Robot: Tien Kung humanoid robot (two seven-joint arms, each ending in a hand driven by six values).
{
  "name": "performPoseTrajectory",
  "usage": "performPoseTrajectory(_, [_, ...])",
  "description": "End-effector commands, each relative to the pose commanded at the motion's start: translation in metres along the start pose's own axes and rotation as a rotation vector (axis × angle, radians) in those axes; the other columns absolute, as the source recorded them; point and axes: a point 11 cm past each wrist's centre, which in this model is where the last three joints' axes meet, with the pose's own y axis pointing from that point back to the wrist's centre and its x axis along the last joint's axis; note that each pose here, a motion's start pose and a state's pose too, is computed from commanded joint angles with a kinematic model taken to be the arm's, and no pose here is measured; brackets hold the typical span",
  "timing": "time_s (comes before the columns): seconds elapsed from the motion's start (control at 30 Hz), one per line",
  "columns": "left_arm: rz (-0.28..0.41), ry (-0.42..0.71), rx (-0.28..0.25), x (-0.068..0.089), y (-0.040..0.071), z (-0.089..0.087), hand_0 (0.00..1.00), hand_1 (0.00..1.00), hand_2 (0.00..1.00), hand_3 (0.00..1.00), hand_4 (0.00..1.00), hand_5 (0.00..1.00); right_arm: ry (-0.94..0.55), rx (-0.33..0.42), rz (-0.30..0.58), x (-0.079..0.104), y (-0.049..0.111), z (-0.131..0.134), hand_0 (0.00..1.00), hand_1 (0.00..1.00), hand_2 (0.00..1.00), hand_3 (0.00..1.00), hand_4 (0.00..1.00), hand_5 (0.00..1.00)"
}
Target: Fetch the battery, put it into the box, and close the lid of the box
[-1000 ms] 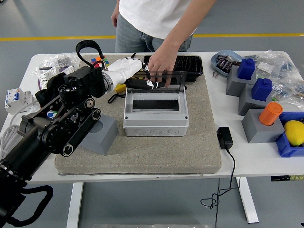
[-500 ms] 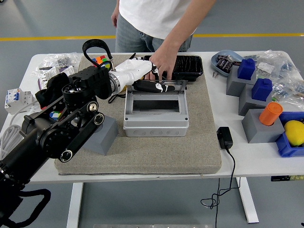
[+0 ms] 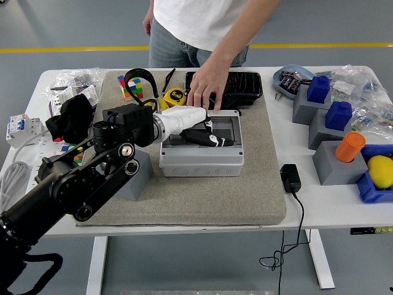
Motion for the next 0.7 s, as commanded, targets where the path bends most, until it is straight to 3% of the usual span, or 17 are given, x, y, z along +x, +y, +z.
performPoseTrajectory(0.2, [-0.033,0.065,-0.052,0.000,0.002,-0.001,0.998,0.884,0.775,0.525,0.998,0.998,-0.003,-0.001,0.002,0.000,0.000,0.001,0.832,0.817,0.769,0.811,0.998,0.998])
performPoseTrajectory(0.27, [0.025,0.101,-0.109,0.010,0.007,0.002,0.998,0.848,0.756,0.529,0.998,0.998,-0.004,0.000,0.001,-0.001,0.000,0.000,0.832,0.816,0.770,0.811,0.998,0.998])
performPoseTrajectory(0.33, [0.110,0.164,-0.177,0.027,0.014,0.005,0.998,0.848,0.756,0.529,0.998,0.998,-0.005,0.000,0.001,-0.001,0.000,0.000,0.832,0.816,0.770,0.811,0.998,0.998])
performPoseTrajectory(0.43, [0.294,0.268,-0.285,0.062,0.032,0.004,0.998,0.848,0.756,0.529,0.998,0.998,-0.006,-0.005,0.000,-0.001,0.001,0.002,0.832,0.816,0.770,0.811,0.998,0.998])
performPoseTrajectory(0.63, [0.578,0.380,-0.396,0.108,0.067,-0.009,0.976,0.839,0.752,0.563,0.998,0.998,-0.006,-0.006,0.000,-0.002,0.001,0.003,0.832,0.816,0.770,0.811,0.998,0.998])
performPoseTrajectory(0.67, [0.627,0.419,-0.429,0.115,0.075,-0.012,0.918,0.839,0.769,0.648,0.998,0.998,-0.006,-0.006,0.000,-0.002,0.001,0.003,0.832,0.816,0.770,0.810,0.998,0.998])
performPoseTrajectory(0.7, [0.650,0.441,-0.444,0.119,0.080,-0.015,0.918,0.839,0.769,0.648,0.998,0.998,-0.005,-0.006,0.000,-0.002,0.001,0.003,0.832,0.816,0.770,0.810,0.998,0.998])
